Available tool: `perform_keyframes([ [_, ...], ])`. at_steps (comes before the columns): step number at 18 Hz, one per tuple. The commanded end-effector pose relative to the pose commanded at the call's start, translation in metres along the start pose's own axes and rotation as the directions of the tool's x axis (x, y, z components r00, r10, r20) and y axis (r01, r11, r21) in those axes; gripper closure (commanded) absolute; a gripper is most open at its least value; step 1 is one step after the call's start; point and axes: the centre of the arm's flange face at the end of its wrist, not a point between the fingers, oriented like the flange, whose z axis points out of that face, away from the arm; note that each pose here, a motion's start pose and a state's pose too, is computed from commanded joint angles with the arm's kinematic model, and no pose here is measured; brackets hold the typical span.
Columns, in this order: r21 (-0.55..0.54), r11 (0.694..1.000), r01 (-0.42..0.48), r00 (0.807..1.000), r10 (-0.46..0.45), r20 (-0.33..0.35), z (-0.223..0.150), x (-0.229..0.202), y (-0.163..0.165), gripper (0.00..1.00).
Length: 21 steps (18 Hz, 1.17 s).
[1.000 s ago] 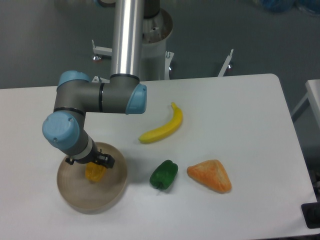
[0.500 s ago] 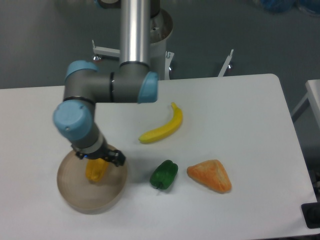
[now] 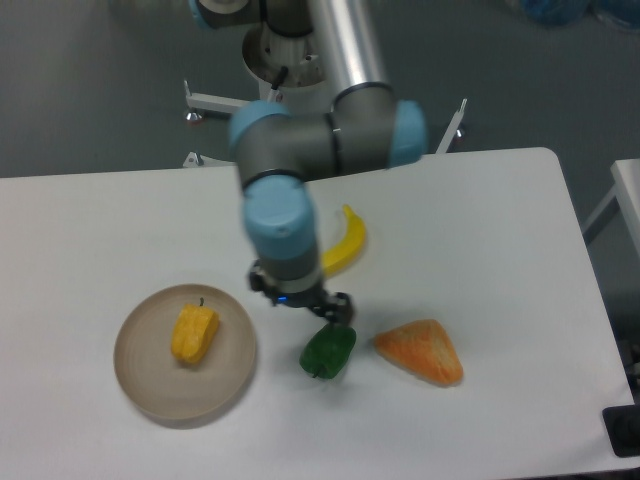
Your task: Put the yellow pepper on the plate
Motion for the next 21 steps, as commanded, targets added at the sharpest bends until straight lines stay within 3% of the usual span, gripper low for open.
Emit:
perform_keyframes([
  [5, 0.005, 0.999, -0.036, 0.999, 0.036, 0.008, 0.004, -0.047, 0.033, 0.0],
  [13, 0.061, 0.998, -0.03, 0.996, 0.024, 0.088, 0.013, -0.071, 0.032, 0.0],
  [21, 0.07, 0.997, -0.025, 0.994, 0.017, 0.108, 0.008, -0.083, 0.042, 0.0],
])
